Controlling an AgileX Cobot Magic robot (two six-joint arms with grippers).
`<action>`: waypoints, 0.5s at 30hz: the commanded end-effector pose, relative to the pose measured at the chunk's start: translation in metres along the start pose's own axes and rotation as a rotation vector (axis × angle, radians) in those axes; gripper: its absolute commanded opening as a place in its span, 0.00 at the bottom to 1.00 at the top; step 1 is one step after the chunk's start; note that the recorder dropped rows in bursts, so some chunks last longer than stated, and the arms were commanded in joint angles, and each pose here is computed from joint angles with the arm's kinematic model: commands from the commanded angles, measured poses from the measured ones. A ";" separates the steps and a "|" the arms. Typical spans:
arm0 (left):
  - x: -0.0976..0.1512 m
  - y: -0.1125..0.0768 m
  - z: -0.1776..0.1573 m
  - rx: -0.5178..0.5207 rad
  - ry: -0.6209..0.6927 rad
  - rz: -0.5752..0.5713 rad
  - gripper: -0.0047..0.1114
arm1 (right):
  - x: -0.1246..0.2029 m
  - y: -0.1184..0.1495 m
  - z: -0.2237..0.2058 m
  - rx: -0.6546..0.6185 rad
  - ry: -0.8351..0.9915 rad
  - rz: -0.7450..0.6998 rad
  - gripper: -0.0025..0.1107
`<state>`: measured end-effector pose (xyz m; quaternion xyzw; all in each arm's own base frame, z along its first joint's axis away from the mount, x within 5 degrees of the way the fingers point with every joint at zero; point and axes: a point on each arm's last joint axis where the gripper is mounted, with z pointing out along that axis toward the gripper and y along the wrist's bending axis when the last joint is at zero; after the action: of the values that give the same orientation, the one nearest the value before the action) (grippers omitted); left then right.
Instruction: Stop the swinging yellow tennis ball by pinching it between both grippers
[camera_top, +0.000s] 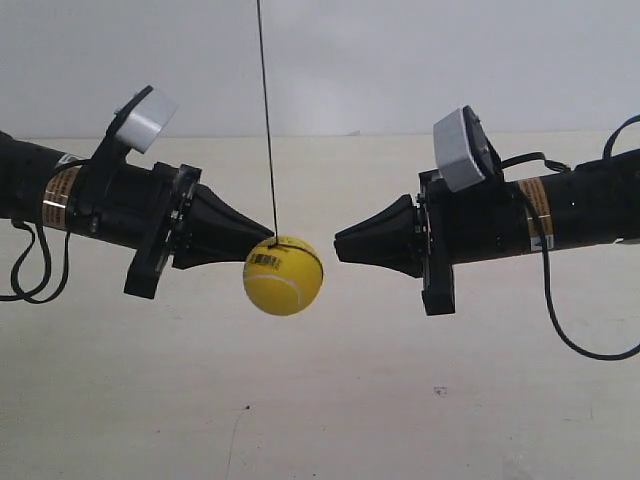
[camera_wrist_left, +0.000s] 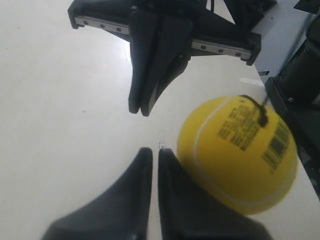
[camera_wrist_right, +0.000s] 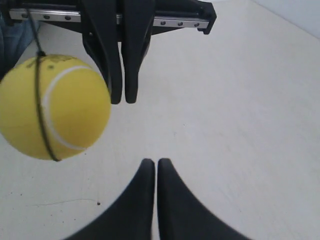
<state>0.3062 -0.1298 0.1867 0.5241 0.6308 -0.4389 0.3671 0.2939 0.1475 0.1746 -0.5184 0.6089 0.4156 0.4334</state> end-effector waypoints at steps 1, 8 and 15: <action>-0.002 0.000 0.001 0.005 0.001 0.002 0.08 | -0.001 -0.002 0.000 0.017 0.009 -0.010 0.02; -0.001 -0.001 0.001 0.012 0.011 0.006 0.08 | 0.000 -0.001 0.000 0.004 0.017 -0.013 0.02; -0.003 0.000 0.001 0.012 0.014 0.005 0.08 | -0.001 0.000 0.001 -0.009 0.008 -0.011 0.02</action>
<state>0.3053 -0.1295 0.1858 0.5290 0.6307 -0.4376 0.3616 0.2941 0.1470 0.1730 -0.5227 0.6124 0.4087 0.4298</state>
